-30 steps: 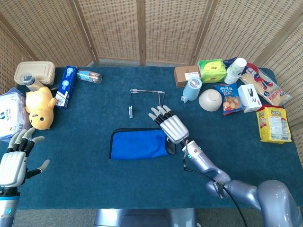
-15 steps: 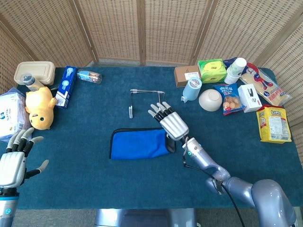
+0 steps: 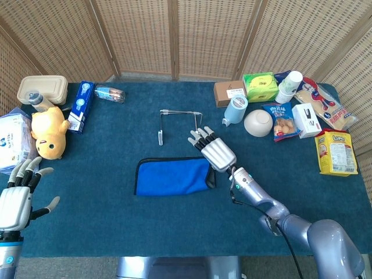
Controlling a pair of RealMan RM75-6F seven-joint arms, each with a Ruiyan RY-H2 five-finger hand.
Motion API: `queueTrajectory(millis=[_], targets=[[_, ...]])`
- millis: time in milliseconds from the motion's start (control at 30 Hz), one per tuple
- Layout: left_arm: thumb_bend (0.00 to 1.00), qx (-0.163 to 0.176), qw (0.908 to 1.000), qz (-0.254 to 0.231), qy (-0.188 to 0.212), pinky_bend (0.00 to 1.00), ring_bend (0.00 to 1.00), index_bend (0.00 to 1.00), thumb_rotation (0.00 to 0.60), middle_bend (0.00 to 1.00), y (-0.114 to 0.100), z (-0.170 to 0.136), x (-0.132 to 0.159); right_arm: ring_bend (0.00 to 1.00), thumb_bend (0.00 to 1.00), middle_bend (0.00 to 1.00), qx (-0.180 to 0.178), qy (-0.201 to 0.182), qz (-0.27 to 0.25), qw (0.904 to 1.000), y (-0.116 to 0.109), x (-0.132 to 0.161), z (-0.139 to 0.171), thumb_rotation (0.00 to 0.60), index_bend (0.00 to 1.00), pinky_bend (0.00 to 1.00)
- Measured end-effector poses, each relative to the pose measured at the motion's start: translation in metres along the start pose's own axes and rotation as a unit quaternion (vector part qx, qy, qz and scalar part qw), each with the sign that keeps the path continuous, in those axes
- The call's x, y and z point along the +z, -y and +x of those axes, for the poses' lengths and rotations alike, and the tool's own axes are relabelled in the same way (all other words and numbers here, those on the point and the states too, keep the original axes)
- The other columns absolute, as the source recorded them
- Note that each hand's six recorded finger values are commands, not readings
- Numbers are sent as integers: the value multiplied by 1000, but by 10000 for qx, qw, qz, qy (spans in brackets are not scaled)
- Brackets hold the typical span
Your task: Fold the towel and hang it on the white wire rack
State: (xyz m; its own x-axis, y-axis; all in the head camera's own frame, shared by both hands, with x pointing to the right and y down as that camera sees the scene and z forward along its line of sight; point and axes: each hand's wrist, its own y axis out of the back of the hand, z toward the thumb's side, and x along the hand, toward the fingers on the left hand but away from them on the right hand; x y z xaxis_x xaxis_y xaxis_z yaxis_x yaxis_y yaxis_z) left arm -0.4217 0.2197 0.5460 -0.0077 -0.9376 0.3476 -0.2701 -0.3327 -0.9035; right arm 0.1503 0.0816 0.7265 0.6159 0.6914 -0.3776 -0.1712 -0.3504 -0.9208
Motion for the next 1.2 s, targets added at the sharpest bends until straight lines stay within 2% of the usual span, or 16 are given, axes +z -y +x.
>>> queueTrajectory(millis=[233,433,633,933,1200], targets=[[331,13,10000,-9,31,0,0,253,600,86,-1,1,2,0,62,39,-17,-170,248,9995,-3,-1,3,600,0,0],[331,23,10000,-14,51,0,0,254,600,86,-1,1,3,0,46,35,-5,-261,582,9980,-9,-10,5,600,0,0],[331,-7,9999,-1,133,0,0,253,600,87,1,3,6,0,47,32,-5,-107,652,9978,-14,-26,12,600,0,0],[330,-42,9999,12,146,0,0,254,600,86,6,6,7,0,47,30,-146,274,72,9995,-28,-40,28,600,0,0],[331,-46,9999,47,121,0,0,253,600,86,6,9,7,0,46,21,-139,204,-604,9979,-43,-12,45,600,0,0]])
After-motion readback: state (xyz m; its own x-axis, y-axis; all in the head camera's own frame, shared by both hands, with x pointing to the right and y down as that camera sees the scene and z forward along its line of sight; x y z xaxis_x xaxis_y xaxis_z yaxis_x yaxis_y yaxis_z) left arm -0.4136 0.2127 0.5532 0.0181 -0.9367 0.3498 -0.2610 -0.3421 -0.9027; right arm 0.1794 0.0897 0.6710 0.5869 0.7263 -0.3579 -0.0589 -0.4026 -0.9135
